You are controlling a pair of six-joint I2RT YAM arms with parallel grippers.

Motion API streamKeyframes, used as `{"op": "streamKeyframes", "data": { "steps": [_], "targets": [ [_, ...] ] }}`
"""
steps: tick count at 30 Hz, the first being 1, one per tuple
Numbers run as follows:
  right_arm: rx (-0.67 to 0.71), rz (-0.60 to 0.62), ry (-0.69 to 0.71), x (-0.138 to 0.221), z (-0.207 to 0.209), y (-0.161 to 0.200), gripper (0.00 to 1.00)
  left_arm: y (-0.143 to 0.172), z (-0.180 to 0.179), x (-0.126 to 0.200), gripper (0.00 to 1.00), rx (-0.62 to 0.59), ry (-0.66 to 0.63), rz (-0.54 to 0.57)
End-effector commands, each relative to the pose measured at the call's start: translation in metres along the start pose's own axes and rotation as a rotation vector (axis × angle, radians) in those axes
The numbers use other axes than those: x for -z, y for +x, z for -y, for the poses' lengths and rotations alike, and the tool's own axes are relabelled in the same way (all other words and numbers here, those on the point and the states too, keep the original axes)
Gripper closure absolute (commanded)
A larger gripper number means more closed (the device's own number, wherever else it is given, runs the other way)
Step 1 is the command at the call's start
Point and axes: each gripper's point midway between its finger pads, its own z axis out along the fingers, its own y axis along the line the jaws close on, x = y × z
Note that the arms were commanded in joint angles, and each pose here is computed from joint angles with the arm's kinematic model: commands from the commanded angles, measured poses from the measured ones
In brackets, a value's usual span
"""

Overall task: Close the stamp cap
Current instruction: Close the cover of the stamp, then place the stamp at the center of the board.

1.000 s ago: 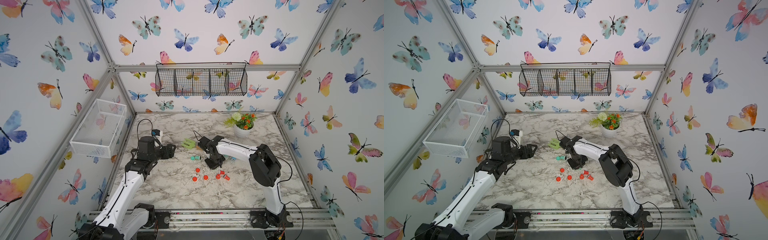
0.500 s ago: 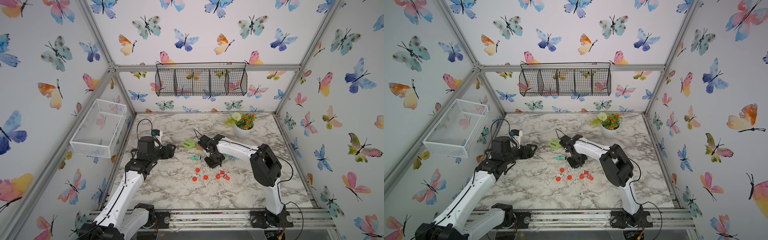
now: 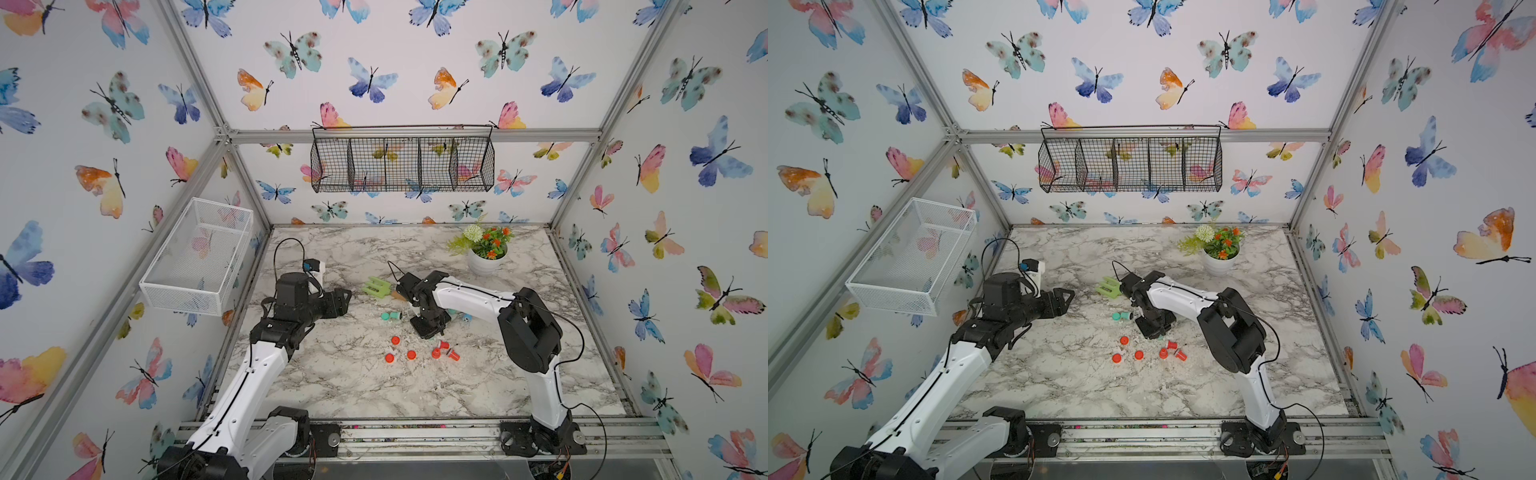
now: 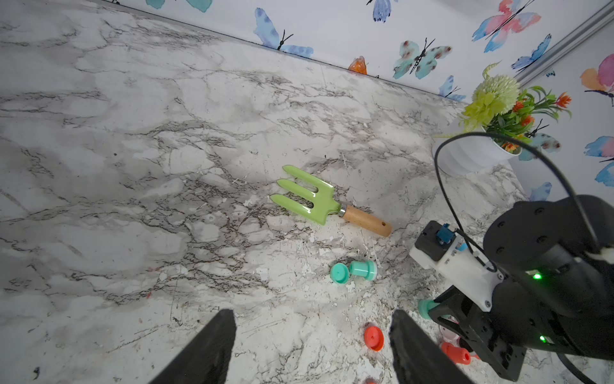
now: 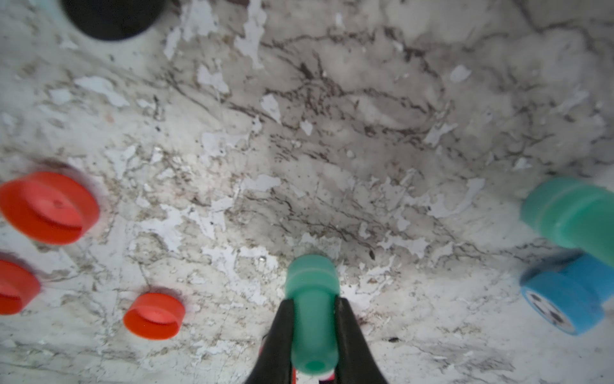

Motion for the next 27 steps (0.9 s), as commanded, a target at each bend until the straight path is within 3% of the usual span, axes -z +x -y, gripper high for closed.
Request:
{"op": "streamKeyframes", "data": {
  "steps": [1,16,20,27],
  "targets": [
    [0.028,-0.163,0.047,-0.044,0.006,0.033,0.98,-0.007,0.003,0.001,0.24,-0.007,0.020,0.017],
    [0.033,-0.279,-0.012,-0.108,-0.007,0.064,0.98,-0.007,0.003,0.000,0.24,-0.007,0.016,0.016],
    [0.023,-0.189,-0.028,-0.086,-0.007,0.042,0.98,-0.007,0.002,0.000,0.24,-0.007,0.016,0.014],
    [-0.033,0.048,-0.051,-0.006,0.010,-0.026,0.98,-0.006,0.002,-0.002,0.24,-0.006,0.016,0.010]
  ]
}}
